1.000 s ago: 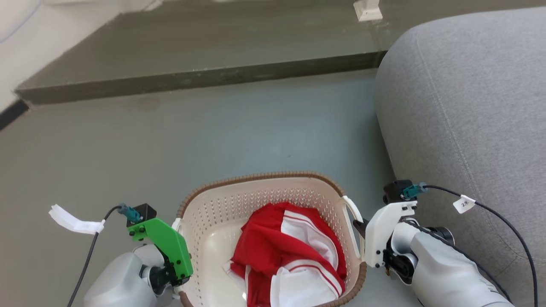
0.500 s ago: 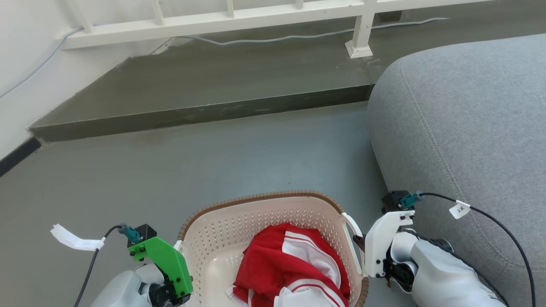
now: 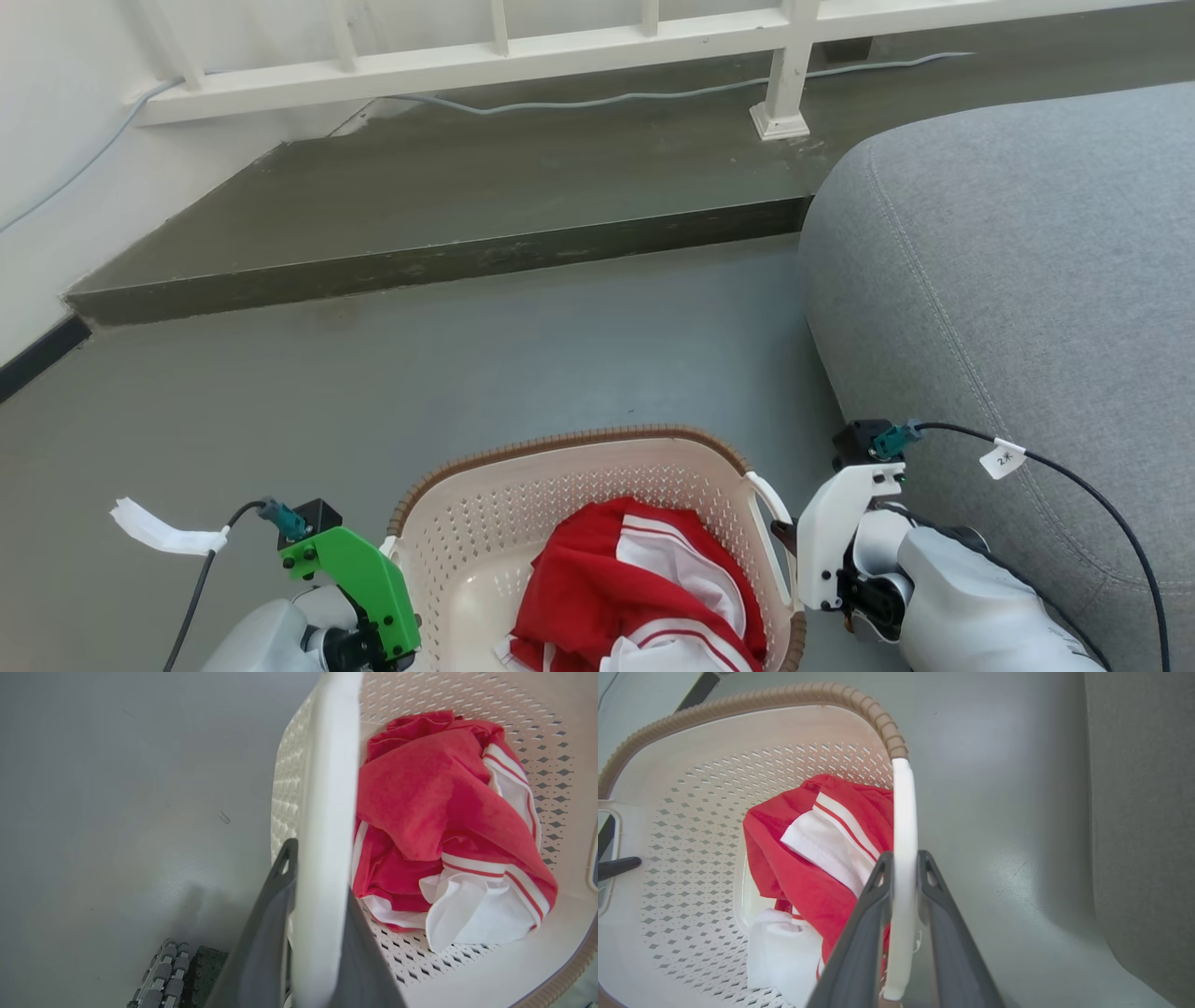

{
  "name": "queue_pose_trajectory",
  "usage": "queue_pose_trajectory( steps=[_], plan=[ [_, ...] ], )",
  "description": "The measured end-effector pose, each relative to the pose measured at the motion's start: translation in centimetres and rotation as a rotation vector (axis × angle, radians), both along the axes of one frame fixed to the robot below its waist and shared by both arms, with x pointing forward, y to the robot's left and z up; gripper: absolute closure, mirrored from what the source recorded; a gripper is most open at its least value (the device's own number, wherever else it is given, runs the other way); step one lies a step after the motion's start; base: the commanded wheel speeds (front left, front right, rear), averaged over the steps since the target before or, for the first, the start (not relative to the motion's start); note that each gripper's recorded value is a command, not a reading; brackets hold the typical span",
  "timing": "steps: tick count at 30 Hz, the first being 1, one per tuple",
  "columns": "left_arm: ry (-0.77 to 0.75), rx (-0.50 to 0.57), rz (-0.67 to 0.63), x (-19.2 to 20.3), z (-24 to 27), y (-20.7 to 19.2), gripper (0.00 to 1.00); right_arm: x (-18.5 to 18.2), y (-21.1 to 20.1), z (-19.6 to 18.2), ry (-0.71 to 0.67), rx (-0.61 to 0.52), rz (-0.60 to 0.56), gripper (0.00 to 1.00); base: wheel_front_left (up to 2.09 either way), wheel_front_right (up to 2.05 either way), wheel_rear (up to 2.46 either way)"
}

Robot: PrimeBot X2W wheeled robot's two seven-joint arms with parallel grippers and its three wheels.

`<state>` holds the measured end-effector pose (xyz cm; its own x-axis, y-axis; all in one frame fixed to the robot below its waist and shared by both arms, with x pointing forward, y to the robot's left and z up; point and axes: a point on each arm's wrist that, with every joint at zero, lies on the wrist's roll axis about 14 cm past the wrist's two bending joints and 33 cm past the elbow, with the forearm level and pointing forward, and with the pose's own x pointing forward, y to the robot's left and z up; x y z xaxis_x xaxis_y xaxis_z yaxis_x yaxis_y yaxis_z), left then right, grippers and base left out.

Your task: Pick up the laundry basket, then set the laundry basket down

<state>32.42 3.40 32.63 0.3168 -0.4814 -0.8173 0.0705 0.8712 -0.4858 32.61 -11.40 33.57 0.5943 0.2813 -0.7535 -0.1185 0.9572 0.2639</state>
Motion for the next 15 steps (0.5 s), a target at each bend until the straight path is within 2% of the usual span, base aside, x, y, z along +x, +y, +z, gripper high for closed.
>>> queue_pose_trajectory(
  steps=[15],
  plan=[
    [0.006, -0.004, 0.001, -0.28, -0.13, 0.06, 1.00, -0.17, 0.08, -0.05, 0.009, 0.011, -0.008, 1.00, 0.00, 0.00, 0.00]
  ],
)
